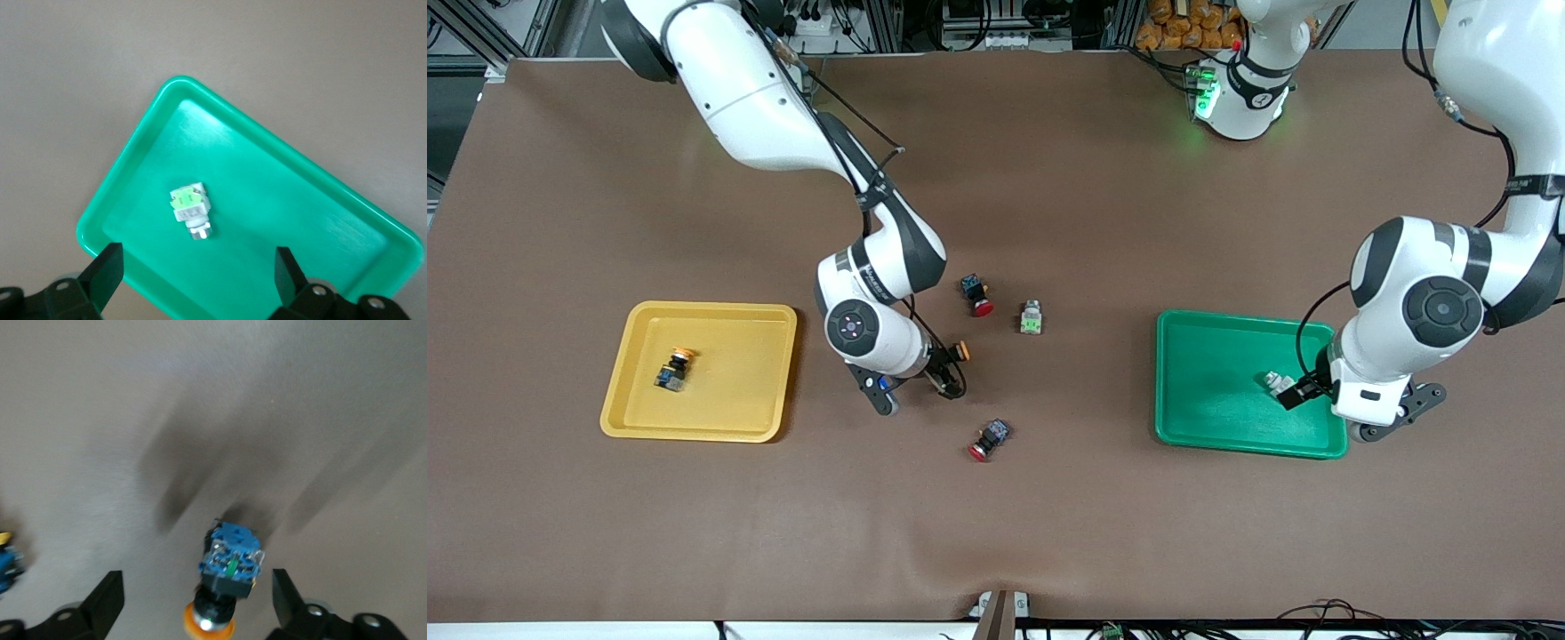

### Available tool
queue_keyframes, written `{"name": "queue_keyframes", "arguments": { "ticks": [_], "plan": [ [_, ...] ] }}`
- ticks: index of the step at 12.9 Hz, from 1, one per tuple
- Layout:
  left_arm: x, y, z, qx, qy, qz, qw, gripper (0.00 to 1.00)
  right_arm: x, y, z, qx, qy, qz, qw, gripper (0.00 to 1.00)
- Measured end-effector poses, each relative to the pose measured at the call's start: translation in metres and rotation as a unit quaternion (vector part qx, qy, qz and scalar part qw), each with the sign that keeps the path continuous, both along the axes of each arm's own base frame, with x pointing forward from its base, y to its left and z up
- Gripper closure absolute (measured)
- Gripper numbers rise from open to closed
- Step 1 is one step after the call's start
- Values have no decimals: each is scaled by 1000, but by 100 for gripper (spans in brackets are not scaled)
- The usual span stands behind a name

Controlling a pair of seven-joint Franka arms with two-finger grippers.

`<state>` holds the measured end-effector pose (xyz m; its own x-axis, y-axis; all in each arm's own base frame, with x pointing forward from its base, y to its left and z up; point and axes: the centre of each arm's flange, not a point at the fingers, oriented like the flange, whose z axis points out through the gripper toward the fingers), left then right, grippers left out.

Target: Place green and yellow buttons in trays

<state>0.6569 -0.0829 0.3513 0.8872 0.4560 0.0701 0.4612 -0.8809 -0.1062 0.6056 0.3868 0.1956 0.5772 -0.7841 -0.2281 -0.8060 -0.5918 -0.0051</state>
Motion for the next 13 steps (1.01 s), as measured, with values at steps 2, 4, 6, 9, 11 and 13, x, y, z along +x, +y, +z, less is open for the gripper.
{"name": "queue_keyframes", "arguments": {
  "ticks": [2, 4, 6, 9, 11, 13],
  "plan": [
    [-4, -32, 9, -12, -2, -22, 1000, 0, -3, 1, -10, -4, 6, 1, 1000, 15],
    [-11, -60, 12, -33, 3, -26, 999, 0, -2, 1, -9, -3, 4, 1, 1000, 41],
    [-19, -84, 12, -47, 8, -27, 998, 0, 2, -4, -5, -5, 3, -1, 1000, 59],
    [-33, -130, -2, -53, 21, -13, 998, 0, 23, -48, 22, -14, 39, 28, 999, 59],
    [-45, -163, -19, -55, 34, -6, 998, 0, 46, -114, 54, -1, 62, 70, 996, 59],
    [-60, -197, -37, -60, 43, -2, 997, 0, 65, -191, 77, 21, 64, 109, 992, 59]
  ]
}}
